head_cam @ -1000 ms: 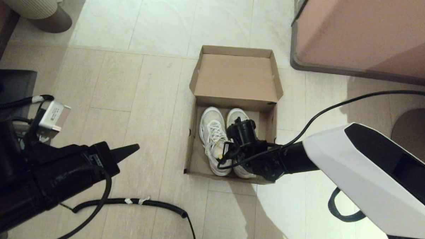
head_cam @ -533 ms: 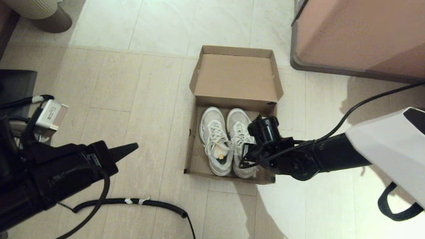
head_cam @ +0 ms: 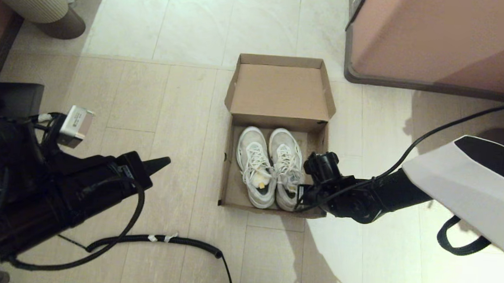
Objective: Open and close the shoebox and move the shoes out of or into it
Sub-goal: Put the shoes into the shoe box, then close the shoe box
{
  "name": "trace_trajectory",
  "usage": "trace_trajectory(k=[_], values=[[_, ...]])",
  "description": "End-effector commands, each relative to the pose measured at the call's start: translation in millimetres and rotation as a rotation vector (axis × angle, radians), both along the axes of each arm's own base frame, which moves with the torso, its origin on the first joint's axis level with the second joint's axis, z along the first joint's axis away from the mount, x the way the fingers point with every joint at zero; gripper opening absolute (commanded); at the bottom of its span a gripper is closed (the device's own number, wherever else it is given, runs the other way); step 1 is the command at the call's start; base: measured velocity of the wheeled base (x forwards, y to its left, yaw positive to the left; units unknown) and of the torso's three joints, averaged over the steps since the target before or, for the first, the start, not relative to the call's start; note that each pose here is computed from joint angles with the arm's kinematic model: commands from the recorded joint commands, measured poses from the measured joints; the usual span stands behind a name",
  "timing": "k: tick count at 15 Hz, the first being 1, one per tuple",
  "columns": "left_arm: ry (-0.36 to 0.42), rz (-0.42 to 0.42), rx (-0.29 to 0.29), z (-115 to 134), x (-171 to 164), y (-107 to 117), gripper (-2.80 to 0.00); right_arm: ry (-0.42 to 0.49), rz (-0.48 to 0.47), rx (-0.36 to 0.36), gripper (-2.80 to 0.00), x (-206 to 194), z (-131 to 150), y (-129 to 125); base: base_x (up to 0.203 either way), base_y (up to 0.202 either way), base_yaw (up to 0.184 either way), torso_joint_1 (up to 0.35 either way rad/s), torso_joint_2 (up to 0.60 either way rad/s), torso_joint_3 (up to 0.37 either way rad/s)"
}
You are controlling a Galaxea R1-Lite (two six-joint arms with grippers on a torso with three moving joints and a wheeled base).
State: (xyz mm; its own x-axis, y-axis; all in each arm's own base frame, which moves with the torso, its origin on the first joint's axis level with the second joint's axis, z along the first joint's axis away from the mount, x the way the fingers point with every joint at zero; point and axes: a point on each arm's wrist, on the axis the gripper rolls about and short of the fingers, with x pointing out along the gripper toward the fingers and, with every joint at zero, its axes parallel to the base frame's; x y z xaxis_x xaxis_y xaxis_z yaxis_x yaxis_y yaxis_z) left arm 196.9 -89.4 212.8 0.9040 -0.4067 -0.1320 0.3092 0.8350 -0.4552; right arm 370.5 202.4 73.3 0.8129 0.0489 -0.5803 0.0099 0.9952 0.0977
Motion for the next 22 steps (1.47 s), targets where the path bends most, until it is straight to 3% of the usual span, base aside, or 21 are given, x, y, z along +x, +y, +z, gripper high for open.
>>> trace_trajectory(k=[1, 6, 9, 12, 19, 22], values=[[0.021, 0.003, 0.006, -4.6, 9.0, -3.6, -2.80, 0.035, -0.001, -0.021, -2.80, 0.8, -18.1, 0.8, 0.000, 0.000, 0.000, 0.000, 0.00, 0.000], [0.015, 0.028, 0.001, -3.1, 10.5, -0.4, -2.80, 0.087, 0.008, -0.074, -2.80, 0.5, -43.9, 0.3, 0.000, 0.000, 0.000, 0.000, 0.00, 0.000], [-0.004, 0.045, -0.007, 1.6, 7.9, 3.3, -2.80, 0.042, 0.065, -0.136, -2.80, 8.3, -60.4, 5.4, 0.000, 0.000, 0.000, 0.000, 0.00, 0.000], [-0.020, 0.057, -0.016, 5.2, 2.0, 8.5, -2.80, 0.072, 0.081, -0.172, -2.80, 3.0, -72.1, 2.5, 0.000, 0.000, 0.000, 0.000, 0.00, 0.000], [-0.015, 0.059, -0.017, 2.8, -2.1, 11.5, -2.80, 0.165, 0.135, -0.229, -2.80, -40.8, -76.0, -5.0, 0.000, 0.000, 0.000, 0.000, 0.00, 0.000], [-0.017, 0.061, -0.020, 3.2, -3.4, 12.4, -2.80, 0.149, 0.138, -0.217, -2.80, -49.2, -60.6, -9.5, 0.000, 0.000, 0.000, 0.000, 0.00, 0.000]])
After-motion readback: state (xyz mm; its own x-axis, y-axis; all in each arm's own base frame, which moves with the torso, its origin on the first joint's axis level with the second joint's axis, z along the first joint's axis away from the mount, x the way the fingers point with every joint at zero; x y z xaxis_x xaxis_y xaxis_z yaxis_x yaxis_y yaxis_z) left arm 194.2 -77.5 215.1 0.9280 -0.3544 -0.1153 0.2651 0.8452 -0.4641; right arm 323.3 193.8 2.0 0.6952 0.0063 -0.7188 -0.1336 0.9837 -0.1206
